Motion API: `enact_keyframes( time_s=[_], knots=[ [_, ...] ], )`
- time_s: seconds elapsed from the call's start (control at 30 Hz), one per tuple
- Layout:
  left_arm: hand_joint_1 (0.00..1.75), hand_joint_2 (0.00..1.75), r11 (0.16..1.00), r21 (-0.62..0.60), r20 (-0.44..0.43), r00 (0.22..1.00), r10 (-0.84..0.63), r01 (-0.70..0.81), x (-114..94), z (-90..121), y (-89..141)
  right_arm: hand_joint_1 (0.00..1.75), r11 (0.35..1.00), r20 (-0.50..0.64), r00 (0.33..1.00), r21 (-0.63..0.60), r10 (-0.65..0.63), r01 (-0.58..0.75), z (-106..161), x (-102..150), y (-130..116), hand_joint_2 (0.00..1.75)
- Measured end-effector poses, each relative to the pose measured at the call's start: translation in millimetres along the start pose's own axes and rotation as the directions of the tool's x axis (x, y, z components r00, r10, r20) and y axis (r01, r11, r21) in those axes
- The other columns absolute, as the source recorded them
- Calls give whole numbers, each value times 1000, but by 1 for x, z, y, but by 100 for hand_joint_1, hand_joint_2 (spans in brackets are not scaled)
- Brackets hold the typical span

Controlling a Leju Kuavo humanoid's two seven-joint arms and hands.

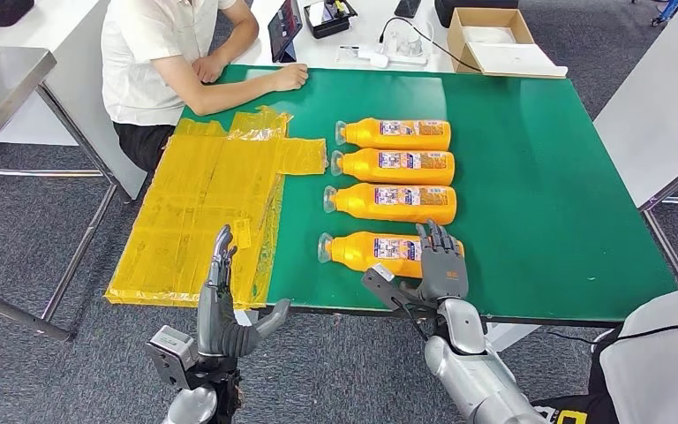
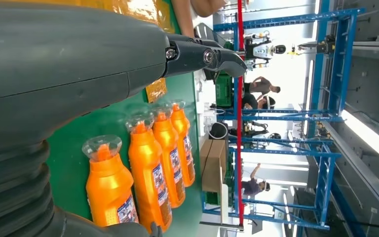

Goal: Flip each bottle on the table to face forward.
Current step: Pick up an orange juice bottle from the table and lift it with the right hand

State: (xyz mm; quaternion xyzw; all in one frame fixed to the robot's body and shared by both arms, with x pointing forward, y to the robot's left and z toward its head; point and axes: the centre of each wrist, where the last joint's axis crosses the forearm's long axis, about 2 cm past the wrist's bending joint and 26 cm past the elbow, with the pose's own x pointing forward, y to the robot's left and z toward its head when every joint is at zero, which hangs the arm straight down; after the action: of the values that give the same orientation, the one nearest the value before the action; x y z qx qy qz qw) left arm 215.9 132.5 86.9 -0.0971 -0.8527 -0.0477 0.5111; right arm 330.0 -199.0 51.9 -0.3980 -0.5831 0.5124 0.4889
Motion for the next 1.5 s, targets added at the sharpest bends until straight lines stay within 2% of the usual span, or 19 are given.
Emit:
enact_keyframes(
  time_s=[0.1,0.3,0.47,0.6,1.23,1.4,1.5],
  knots=[
    [0,175,1000,3,0,1000,-8,8,0,0,1,0,1000,-13,1000,14,19,-19,0,0,0,175],
    [0,175,998,5,15,997,-70,70,2,0,3,0,991,-47,997,118,61,-56,-9,-3,-7,175],
    [0,175,999,-5,15,999,-44,45,3,-1,1,0,978,-80,993,197,83,-66,-21,-6,-16,175],
    [0,175,1000,-16,11,1000,-13,13,3,-2,0,174,968,-93,993,247,78,-53,-28,-11,-21,175],
    [0,175,999,-30,6,1000,30,-30,-2,-12,-1,175,905,-161,985,424,55,19,-41,-40,-28,175],
    [0,175,999,-25,4,999,39,-39,-3,-12,-1,175,893,-120,987,424,-108,150,-38,-46,-26,175],
    [0,175,998,-10,-4,998,58,-59,-4,-12,-1,175,871,-69,960,407,-272,276,-33,-50,-21,175]
  ],
)
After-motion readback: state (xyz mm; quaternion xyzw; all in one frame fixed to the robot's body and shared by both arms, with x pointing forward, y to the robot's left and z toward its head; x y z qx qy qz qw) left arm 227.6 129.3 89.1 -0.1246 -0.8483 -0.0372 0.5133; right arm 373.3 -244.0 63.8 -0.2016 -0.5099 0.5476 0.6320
